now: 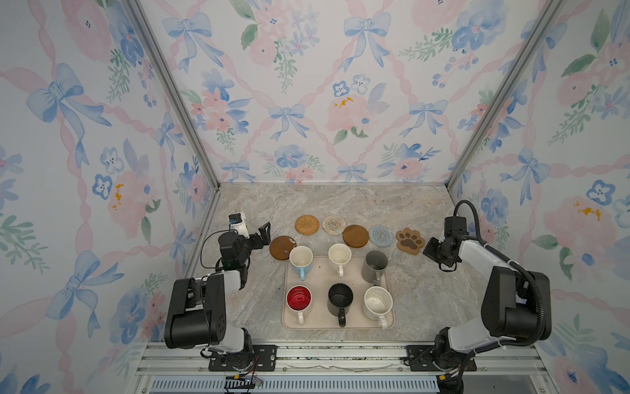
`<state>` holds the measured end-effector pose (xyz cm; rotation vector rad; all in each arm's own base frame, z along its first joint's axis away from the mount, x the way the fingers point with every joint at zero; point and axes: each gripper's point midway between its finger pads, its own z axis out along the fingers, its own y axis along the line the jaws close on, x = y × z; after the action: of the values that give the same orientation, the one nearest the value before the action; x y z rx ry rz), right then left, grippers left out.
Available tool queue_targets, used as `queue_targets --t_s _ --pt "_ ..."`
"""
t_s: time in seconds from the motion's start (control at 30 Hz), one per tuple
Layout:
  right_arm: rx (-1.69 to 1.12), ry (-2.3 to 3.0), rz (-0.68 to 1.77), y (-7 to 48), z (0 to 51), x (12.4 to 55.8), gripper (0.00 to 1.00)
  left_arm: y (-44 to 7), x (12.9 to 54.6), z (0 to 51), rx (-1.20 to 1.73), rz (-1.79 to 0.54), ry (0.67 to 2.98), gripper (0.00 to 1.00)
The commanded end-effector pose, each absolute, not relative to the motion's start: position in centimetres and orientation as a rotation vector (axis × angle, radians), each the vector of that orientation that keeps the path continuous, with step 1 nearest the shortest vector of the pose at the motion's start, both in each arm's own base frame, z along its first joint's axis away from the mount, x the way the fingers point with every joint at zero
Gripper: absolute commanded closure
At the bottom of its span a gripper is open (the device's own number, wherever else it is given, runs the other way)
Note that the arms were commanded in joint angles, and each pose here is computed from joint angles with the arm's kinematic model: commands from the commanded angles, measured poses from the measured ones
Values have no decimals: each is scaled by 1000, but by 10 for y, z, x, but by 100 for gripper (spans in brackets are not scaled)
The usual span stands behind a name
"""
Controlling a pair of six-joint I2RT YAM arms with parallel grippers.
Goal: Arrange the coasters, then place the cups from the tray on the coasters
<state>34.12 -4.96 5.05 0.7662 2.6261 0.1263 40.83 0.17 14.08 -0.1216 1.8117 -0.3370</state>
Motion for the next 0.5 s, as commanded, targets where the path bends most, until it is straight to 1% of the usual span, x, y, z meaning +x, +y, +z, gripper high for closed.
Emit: queue_targets --t_s 0.0,0.23,0.47 --pt "792 2614 174 -48 44 348 100 2 408 147 -107 -317 1798 2" --pt "805 2619 184 -47 33 351 100 3 408 147 -114 -314 1799 2" --pt "792 2610 179 -45 33 361 100 4 408 147 -116 -307 1798 2"
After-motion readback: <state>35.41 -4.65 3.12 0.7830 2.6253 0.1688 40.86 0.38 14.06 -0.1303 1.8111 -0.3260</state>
